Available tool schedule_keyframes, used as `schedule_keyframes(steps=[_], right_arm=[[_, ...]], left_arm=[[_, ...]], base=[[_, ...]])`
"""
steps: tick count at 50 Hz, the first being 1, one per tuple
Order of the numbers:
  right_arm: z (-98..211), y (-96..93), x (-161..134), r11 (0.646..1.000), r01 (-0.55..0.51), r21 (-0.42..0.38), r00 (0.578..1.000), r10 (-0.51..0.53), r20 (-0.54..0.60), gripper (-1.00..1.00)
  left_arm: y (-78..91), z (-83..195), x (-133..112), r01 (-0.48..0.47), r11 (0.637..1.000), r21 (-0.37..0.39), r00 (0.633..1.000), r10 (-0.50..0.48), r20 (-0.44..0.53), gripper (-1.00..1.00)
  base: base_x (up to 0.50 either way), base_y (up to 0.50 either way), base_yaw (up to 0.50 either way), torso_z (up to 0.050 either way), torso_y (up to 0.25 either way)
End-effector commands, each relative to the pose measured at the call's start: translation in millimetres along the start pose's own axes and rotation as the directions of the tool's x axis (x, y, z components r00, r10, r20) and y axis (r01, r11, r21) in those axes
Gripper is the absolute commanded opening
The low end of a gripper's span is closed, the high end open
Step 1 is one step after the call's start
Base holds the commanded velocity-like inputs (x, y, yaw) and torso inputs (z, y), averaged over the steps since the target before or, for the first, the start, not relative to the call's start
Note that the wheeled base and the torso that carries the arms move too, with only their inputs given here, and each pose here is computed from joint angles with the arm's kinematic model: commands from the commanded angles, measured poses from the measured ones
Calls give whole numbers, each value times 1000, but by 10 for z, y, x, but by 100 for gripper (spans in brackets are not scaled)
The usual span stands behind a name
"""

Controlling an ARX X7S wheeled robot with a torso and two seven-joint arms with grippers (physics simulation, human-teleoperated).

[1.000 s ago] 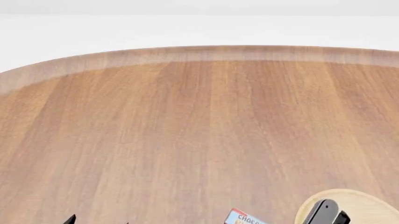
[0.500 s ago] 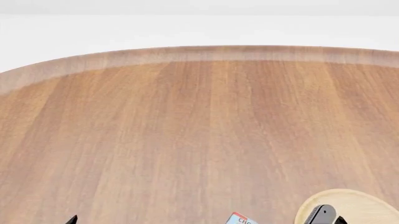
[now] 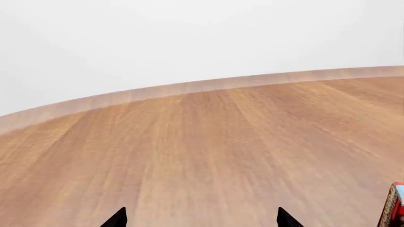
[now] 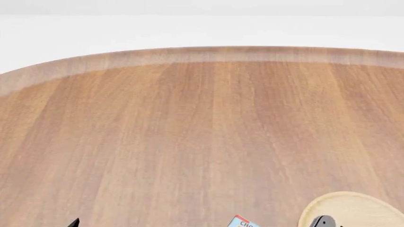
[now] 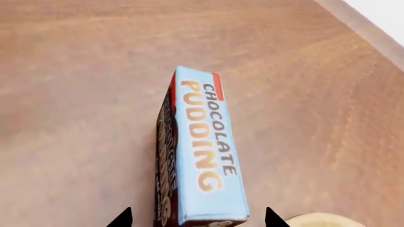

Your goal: Put the chocolate pudding to the left of the plate.

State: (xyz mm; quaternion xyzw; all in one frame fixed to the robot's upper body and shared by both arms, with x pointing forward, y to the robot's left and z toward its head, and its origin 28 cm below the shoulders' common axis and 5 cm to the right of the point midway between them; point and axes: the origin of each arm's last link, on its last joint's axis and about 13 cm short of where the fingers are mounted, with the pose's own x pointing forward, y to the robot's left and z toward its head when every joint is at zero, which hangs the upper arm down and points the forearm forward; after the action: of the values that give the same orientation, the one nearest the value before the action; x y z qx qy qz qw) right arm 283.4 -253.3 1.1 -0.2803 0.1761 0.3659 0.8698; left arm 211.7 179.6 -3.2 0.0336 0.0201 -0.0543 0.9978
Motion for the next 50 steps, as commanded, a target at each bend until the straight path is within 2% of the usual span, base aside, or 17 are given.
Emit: schedule_keyframes(steps=[1, 22, 30, 34, 36, 37, 39, 40, 42, 44, 45, 46, 47, 48, 49, 50], right_arm=[[-13, 14, 9, 1000, -7, -5, 1000, 7, -9, 100], [154, -104, -191, 999, 40, -12, 999, -39, 29, 100], [588, -115, -597, 987, 127, -103, 976, -106, 189, 100], [871, -51, -900, 966, 200, -163, 945, -146, 293, 100], [1023, 21, -1057, 944, 270, -187, 918, -194, 347, 100], [1117, 57, -1121, 933, 329, -147, 891, -254, 377, 100], [1187, 138, -1179, 911, 387, -140, 859, -301, 414, 100], [1202, 236, -1179, 895, 428, -129, 842, -342, 418, 100], [1208, 321, -1147, 874, 476, -102, 818, -397, 416, 100], [1208, 405, -1100, 836, 540, -99, 787, -459, 411, 100], [1216, 507, -1073, 835, 546, -68, 773, -470, 426, 100], [1227, 554, -1063, 814, 580, -41, 740, -505, 443, 100], [1238, 570, -1054, 789, 614, -20, 715, -545, 438, 100], [1252, 621, -1000, 725, 689, 22, 655, -636, 408, 100], [1251, 660, -969, 671, 742, 14, 605, -678, 418, 100], [1257, 751, -909, 582, 812, 34, 519, -749, 412, 100]], left_arm=[[3, -1, 1, 0, 1000, 1, 1000, 0, 0, 100], [-1, 7, -11, -1, 1000, 2, 1000, 1, 3, 100], [-5, 2, -8, 1, 1000, 3, 1000, -1, 1, 100], [0, 10, -7, -2, 1000, 2, 1000, 2, 3, 100], [-5, 9, -12, -2, 1000, 5, 1000, 2, 4, 100], [-7, 13, -16, -3, 1000, 6, 1000, 3, 6, 100], [-8, 19, -21, -4, 1000, 8, 1000, 4, 9, 100], [-7, 30, -25, -5, 1000, 7, 1000, 5, 11, 100], [-6, 36, -30, -11, 1000, 13, 1000, 10, 17, 100], [-4, 52, -40, -16, 1000, 15, 1000, 15, 23, 100], [-1, 84, -56, -27, 999, 17, 999, 27, 43, 100], [0, 98, -64, -30, 999, 22, 998, 29, 48, 100], [1, 112, -73, -29, 999, 19, 998, 28, 61, 100], [7, 140, -89, -48, 999, 26, 996, 46, 82, 100], [8, 156, -100, -58, 998, 34, 994, 54, 97, 100], [10, 198, -131, -84, 995, 45, 989, 78, 125, 100]], base=[[0, 0, 0, 0, 0], [0, 0, 0, 0, 0], [0, 0, 0, 0, 0], [0, 0, 0, 0, 0], [0, 0, 0, 0, 0], [0, 0, 0, 0, 0], [0, 0, 0, 0, 0], [0, 0, 0, 0, 0], [0, 0, 0, 0, 0], [0, 0, 0, 0, 0], [0, 0, 0, 0, 0], [0, 0, 0, 0, 0], [0, 0, 0, 0, 0], [0, 0, 0, 0, 0], [0, 0, 0, 0, 0], [0, 0, 0, 0, 0]])
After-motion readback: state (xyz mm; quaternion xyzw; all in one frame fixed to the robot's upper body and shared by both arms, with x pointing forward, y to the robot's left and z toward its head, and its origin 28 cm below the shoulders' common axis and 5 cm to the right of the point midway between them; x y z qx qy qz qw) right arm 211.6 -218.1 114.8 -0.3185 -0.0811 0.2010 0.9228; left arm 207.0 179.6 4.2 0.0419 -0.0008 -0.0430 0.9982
